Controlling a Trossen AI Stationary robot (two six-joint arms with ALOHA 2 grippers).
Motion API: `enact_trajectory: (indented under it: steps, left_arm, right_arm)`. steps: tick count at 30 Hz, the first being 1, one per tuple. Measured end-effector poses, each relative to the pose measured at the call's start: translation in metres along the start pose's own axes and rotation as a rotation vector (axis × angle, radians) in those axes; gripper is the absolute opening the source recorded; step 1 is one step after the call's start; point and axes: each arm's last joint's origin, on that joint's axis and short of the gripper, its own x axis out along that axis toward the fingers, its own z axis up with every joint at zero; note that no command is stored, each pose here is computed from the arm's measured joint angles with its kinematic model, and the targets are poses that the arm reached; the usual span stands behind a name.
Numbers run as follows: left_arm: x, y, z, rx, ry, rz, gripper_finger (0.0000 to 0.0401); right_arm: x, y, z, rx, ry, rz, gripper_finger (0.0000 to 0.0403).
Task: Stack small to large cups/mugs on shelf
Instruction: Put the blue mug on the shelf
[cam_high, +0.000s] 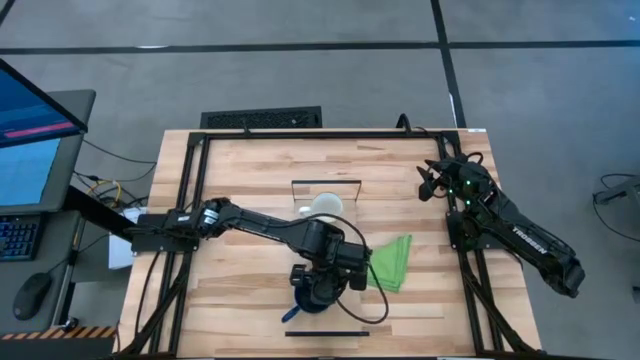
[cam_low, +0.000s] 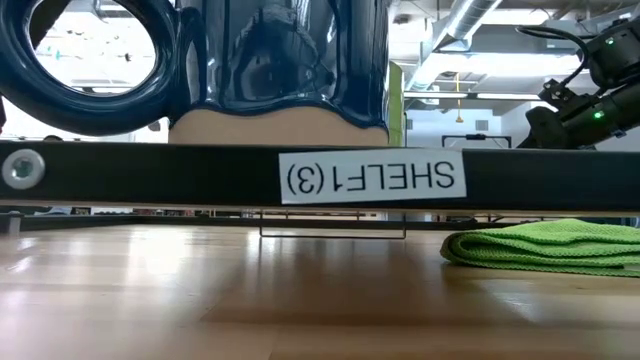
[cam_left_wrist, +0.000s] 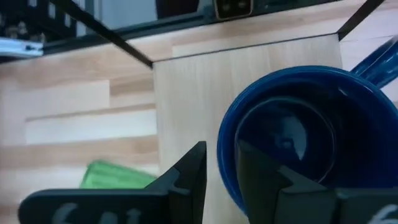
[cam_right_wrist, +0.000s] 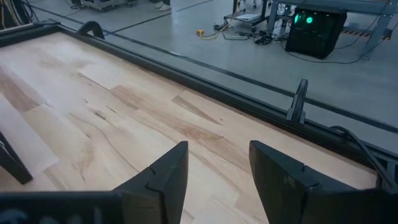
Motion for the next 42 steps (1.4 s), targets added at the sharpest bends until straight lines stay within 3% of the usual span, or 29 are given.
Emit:
enact_trajectory:
  steps: [6, 10, 13, 19, 23, 26, 30, 36, 42]
  left_arm:
    - [-0.014, -0.004, 0.008, -0.074, 0.094, 0.051, 0.0075]
    - [-0.033, -0.009, 0.014, -0.235, 0.133, 0.096, 0.0075]
    - [-0.042, -0.012, 0.017, -0.403, 0.134, 0.116, 0.0075]
    - [-0.048, -0.014, 0.018, -0.939, 0.124, 0.191, 0.0075]
    - [-0.048, -0.02, 0.015, -1.142, 0.274, 0.27, 0.0075]
    - [-0.052, -0.031, 0.019, -1.276, 0.34, 0.265, 0.0075]
    - [-0.072, -0.041, 0.043, -1.32, 0.3, 0.373, 0.0075]
    - [-0.107, -0.068, 0.084, -1.351, 0.325, 0.712, 0.0075]
    - [-0.104, -0.098, 0.116, -1.359, 0.409, 0.981, 0.0075]
  right_arm:
    - [0.0, 0.0, 0.0, 0.0, 0.0, 0.0, 0.0191]
    - [0.0, 0.0, 0.0, 0.0, 0.0, 0.0, 0.0191]
    - [0.0, 0.0, 0.0, 0.0, 0.0, 0.0, 0.0193]
    - [0.0, 0.0, 0.0, 0.001, 0.0, 0.001, 0.0192]
    - [0.0, 0.0, 0.0, 0.01, 0.001, 0.001, 0.0192]
    - [0.0, 0.0, 0.0, 0.026, 0.001, 0.001, 0.0191]
    - [0.0, 0.0, 0.0, 0.026, 0.001, 0.004, 0.019]
    - [0.0, 0.0, 0.0, 0.025, 0.005, 0.005, 0.019]
    - [0.0, 0.0, 0.0, 0.026, 0.005, 0.006, 0.0187]
